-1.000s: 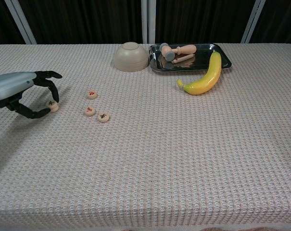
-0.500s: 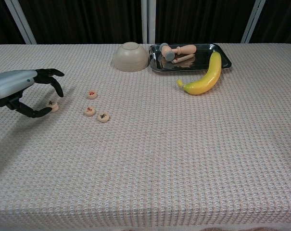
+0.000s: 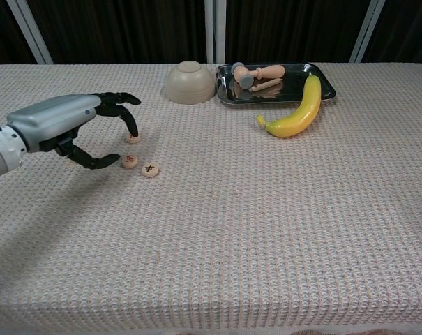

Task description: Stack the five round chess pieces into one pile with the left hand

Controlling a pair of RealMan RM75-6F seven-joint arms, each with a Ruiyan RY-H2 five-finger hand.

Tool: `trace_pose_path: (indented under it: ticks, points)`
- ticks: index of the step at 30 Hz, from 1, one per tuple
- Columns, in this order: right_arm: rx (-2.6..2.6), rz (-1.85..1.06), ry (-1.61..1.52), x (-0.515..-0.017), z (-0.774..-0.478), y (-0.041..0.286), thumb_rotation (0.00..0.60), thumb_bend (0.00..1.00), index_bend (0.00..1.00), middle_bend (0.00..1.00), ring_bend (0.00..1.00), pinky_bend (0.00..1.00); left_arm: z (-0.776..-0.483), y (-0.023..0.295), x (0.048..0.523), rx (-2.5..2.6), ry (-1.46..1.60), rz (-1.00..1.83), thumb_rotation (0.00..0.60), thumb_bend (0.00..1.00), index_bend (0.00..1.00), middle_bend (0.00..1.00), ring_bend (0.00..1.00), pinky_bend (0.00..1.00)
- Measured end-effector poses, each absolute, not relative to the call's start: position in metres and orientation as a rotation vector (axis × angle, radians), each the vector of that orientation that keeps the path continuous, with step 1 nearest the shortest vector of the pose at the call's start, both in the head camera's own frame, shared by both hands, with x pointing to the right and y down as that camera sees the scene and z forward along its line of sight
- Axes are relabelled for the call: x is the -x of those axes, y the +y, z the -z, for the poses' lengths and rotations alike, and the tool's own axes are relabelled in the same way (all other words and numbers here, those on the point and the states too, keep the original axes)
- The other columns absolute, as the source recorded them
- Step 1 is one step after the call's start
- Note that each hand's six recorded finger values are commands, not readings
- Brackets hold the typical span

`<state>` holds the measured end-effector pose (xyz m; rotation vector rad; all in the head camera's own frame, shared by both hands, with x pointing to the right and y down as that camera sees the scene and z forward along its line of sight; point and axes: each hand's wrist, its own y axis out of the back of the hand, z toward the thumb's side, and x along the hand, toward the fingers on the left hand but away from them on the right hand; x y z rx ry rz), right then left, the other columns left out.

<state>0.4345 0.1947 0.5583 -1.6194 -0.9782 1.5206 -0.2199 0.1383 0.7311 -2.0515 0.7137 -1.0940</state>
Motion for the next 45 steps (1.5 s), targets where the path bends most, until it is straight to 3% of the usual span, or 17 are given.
trace_pose_path:
  ticks: [26, 45]
  points:
    - [1.632, -1.509, -0.969, -0.431, -0.557, 0.196, 0.600, 0.13, 0.00, 0.00, 0.00, 0.00, -0.757, 0.144, 0.219, 2.030, 0.629, 1.170, 0.600, 0.35, 0.36, 0.05, 0.00, 0.00]
    - [1.635, -1.521, -0.957, -0.434, -0.559, 0.195, 0.600, 0.13, 0.00, 0.00, 0.00, 0.00, -0.756, 0.143, 0.222, 2.029, 0.654, 1.173, 0.600, 0.35, 0.46, 0.06, 0.00, 0.00]
